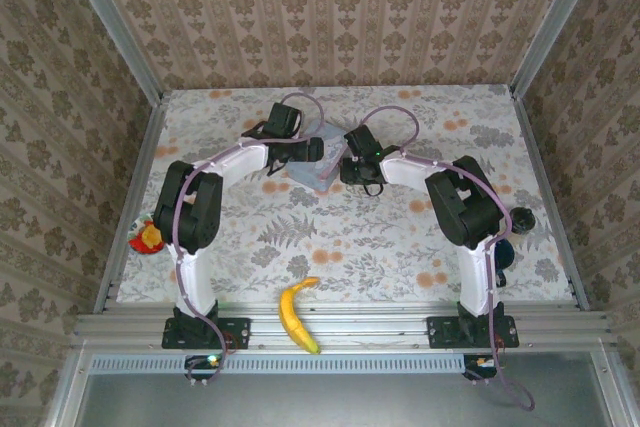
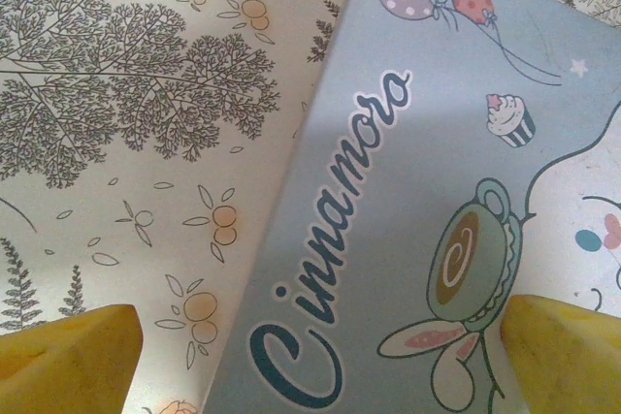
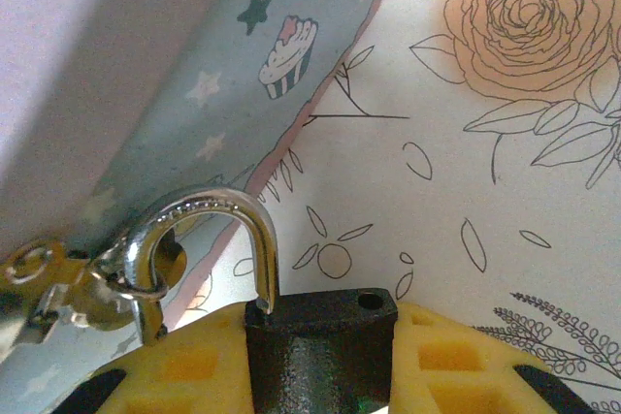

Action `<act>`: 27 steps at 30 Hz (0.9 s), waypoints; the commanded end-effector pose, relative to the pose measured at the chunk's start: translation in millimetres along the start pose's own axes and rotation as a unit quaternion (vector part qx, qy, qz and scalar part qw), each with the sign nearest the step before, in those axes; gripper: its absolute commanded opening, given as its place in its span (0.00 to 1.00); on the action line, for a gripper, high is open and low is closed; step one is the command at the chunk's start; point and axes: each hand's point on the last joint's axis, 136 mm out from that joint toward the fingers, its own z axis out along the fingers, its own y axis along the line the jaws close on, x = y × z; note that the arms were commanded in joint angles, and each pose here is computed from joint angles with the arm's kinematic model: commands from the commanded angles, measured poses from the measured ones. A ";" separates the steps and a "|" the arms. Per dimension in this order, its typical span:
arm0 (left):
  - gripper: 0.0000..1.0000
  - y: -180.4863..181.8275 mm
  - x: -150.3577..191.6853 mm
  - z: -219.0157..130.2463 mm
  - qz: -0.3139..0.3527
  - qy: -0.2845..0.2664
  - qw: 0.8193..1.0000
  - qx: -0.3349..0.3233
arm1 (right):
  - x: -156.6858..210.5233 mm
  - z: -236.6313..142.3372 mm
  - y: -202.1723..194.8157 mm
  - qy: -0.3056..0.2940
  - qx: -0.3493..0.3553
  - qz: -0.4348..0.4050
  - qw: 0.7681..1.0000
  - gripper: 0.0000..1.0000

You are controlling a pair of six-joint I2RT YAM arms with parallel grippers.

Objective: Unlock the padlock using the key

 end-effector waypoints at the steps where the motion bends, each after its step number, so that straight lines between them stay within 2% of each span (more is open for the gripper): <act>1: 0.95 -7.1 33.3 2.7 0.008 0.050 0.999 0.011 | -19.1 1.6 22.3 -0.029 -0.054 0.032 0.998 0.01; 15: 0.95 -10.4 41.8 5.2 0.004 0.054 0.998 0.021 | -41.5 6.6 27.9 -0.052 -0.098 0.110 0.988 0.00; 23: 0.83 -7.7 40.3 6.7 0.008 0.052 0.998 0.020 | -38.4 -8.0 4.3 -0.080 -0.086 0.156 0.981 0.00; 27: 0.79 -6.3 37.4 6.7 0.007 0.047 0.999 0.024 | -33.8 -13.5 -7.1 -0.088 -0.108 0.200 0.970 0.00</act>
